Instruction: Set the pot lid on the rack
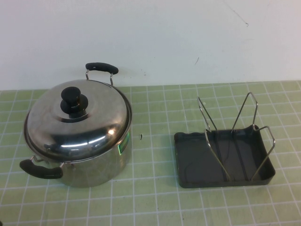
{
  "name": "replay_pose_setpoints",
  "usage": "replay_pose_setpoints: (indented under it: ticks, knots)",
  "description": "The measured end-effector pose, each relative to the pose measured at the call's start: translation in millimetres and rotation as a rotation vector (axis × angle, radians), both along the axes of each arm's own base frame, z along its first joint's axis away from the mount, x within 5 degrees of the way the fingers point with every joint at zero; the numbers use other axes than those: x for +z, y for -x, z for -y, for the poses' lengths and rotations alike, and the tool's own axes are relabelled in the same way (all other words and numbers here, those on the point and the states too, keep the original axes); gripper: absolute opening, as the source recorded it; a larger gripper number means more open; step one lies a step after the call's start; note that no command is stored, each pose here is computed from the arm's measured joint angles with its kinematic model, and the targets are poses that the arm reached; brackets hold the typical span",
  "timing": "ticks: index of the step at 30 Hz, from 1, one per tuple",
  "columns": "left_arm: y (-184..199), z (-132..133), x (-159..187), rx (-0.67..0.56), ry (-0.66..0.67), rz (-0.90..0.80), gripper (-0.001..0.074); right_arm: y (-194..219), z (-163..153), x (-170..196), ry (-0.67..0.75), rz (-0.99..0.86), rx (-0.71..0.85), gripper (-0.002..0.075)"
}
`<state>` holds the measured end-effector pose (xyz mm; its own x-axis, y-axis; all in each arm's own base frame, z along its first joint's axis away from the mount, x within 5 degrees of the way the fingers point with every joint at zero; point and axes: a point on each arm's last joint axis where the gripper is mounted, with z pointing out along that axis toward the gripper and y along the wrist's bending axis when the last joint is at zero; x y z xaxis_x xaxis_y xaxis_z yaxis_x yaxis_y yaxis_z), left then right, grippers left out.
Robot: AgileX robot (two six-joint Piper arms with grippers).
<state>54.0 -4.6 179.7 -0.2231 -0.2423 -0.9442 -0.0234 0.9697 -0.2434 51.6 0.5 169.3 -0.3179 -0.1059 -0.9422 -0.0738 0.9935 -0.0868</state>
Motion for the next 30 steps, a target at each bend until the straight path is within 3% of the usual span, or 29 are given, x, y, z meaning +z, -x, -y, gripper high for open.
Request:
replay_pose_setpoints:
  ticks: [5, 8, 10, 15, 19, 22, 26, 30]
  knots:
    - [-1.8, 6.1, 16.3, 0.042, 0.783, 0.12, -0.0002, 0.0, 0.0, 0.0, 0.0, 0.0, 0.0, 0.0029]
    - [-2.2, 0.4, 23.5, 0.091, 1.004, 0.203, -0.0002, 0.0, 0.0, 0.0, 0.0, 0.0, 0.0, 0.0029]
    - [-2.1, -4.3, 26.2, 0.124, 1.007, 0.256, -0.0002, 0.0, 0.0, 0.0, 0.0, 0.0, 0.0, 0.0029]
    - [-1.9, -8.1, 28.0, 0.147, 0.913, 0.299, -0.0002, 0.0, 0.0, 0.0, 0.0, 0.0, 0.0, 0.0029]
    - [0.0, 7.9, 29.9, -0.025, 0.543, 0.185, -0.0002, 0.0, 0.0, 0.0, 0.0, 0.0, 0.0, 0.0029]
    - [6.7, 16.8, 54.7, -0.151, 0.284, 0.193, -0.0002, 0.0, 0.0, 0.0, 0.0, 0.0, 0.0, 0.0029]
    - [2.1, 15.9, 85.7, -0.183, -0.054, 0.216, -0.0002, 0.0, 0.0, 0.0, 0.0, 0.0, 0.0, 0.0029]
    - [-20.6, 10.4, 94.5, -0.164, -0.203, 0.148, -0.0001, 0.0, 0.1, 0.0, 0.002, 0.0, 0.0, 0.0029]
